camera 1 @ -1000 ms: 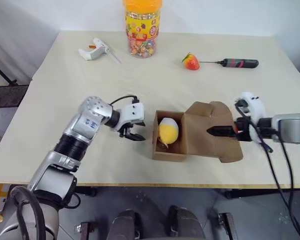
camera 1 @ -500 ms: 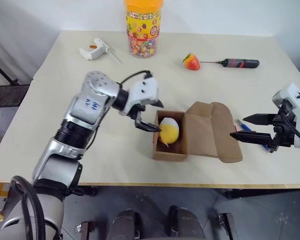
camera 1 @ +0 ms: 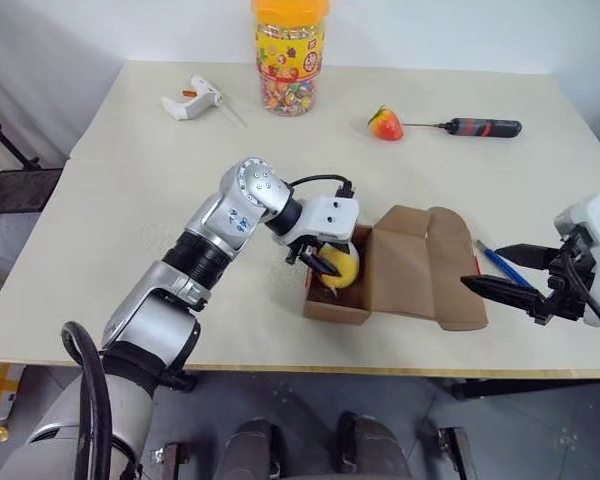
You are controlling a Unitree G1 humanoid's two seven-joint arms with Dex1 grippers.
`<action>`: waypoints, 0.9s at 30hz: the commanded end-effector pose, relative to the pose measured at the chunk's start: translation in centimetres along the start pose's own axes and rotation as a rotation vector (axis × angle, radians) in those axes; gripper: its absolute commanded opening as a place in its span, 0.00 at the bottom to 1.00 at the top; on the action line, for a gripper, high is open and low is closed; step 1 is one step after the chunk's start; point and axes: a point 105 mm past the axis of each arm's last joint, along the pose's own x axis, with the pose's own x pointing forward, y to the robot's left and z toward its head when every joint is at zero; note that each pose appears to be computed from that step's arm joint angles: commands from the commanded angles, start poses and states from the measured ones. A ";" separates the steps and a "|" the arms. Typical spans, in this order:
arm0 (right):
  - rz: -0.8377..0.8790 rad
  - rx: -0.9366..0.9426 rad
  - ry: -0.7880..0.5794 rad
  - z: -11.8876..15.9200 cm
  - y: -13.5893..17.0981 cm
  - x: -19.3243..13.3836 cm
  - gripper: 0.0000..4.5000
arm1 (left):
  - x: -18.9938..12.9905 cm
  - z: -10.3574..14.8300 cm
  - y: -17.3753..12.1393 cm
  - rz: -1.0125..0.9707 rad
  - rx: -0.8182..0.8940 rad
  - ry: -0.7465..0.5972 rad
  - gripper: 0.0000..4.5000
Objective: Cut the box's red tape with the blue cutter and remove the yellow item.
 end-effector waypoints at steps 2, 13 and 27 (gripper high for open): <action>-0.009 -0.019 -0.030 0.8 0.1 -0.7 1.00 | -1.8 2.1 1.6 0.094 0.042 -0.076 0.12; 0.092 -0.077 -0.095 2.5 0.6 -0.7 1.00 | -5.9 6.5 3.8 0.262 -0.118 -0.406 0.00; 0.256 -0.390 -0.385 4.9 0.4 -1.5 1.00 | -17.4 -3.5 6.8 0.931 -0.387 0.029 0.00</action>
